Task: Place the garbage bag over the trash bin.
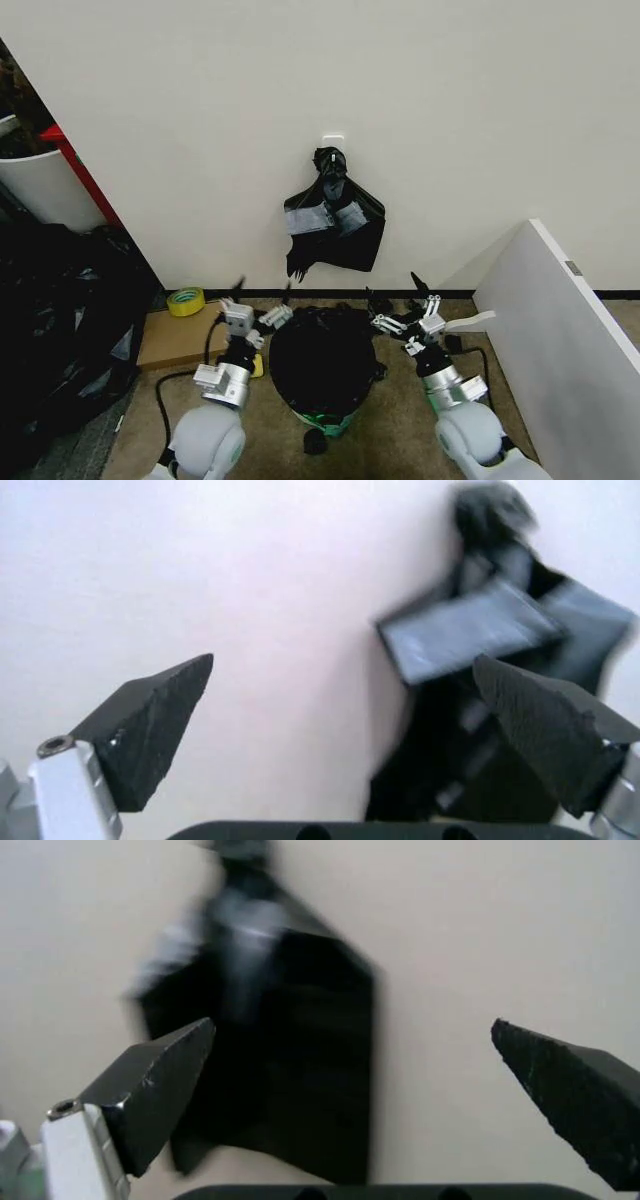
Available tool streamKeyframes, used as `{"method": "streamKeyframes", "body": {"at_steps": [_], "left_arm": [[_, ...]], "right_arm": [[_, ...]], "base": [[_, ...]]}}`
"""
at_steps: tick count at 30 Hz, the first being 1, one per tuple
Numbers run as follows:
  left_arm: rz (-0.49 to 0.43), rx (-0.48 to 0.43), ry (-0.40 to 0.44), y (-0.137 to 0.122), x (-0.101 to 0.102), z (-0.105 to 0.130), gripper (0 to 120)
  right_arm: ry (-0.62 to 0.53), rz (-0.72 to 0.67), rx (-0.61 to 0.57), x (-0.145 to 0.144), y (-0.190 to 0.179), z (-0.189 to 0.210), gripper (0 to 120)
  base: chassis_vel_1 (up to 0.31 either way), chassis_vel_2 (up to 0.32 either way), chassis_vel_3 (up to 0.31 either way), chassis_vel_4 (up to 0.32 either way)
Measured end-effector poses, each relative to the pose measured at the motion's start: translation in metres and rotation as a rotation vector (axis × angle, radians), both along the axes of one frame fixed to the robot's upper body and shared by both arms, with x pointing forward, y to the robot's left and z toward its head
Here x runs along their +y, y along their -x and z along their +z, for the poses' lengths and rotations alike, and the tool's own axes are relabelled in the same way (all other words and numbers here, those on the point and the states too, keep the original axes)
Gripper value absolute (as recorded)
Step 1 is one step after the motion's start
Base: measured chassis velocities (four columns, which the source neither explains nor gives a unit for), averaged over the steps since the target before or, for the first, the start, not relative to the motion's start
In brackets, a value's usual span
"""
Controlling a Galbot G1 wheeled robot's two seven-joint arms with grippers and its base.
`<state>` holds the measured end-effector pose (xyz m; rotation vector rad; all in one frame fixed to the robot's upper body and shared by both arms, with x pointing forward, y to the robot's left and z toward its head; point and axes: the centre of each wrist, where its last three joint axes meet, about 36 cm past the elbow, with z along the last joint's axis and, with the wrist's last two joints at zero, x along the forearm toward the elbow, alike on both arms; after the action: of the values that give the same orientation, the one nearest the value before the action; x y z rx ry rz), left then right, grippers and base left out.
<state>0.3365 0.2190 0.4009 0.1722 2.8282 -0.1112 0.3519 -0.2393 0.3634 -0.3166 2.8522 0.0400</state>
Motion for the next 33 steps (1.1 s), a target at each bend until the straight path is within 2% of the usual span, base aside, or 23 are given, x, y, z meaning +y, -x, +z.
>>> {"method": "streamKeyframes", "body": {"at_steps": [2,4,6,10,17,33], "left_arm": [[0.012,-0.007,0.063,-0.003,0.011,0.005,100],[0.026,-0.028,0.088,-0.008,0.025,0.011,100],[0.029,-0.031,0.091,-0.009,0.028,0.012,100],[0.044,-0.056,0.115,-0.011,0.047,0.02,100],[0.022,-0.062,0.12,-0.005,0.041,0.018,100],[0.013,-0.064,0.092,-0.003,0.041,0.013,100]], "right_arm": [[0.015,-0.1,0.01,-0.013,-0.004,0.01,100],[0.032,-0.153,0.004,-0.028,-0.003,0.014,100],[0.037,-0.155,0.002,-0.032,-0.003,0.015,100],[0.056,-0.088,-0.014,-0.054,0.004,0.007,100],[0.006,-0.051,-0.023,-0.049,0.011,-0.002,100],[0.033,-0.008,-0.047,-0.053,0.02,-0.006,100]], "base": [[0.0,0.0,0.0,0.0],[0.0,0.0,0.0,0.0],[0.0,0.0,0.0,0.0],[0.0,0.0,0.0,0.0],[0.0,0.0,0.0,0.0],[0.0,0.0,0.0,0.0]]}}
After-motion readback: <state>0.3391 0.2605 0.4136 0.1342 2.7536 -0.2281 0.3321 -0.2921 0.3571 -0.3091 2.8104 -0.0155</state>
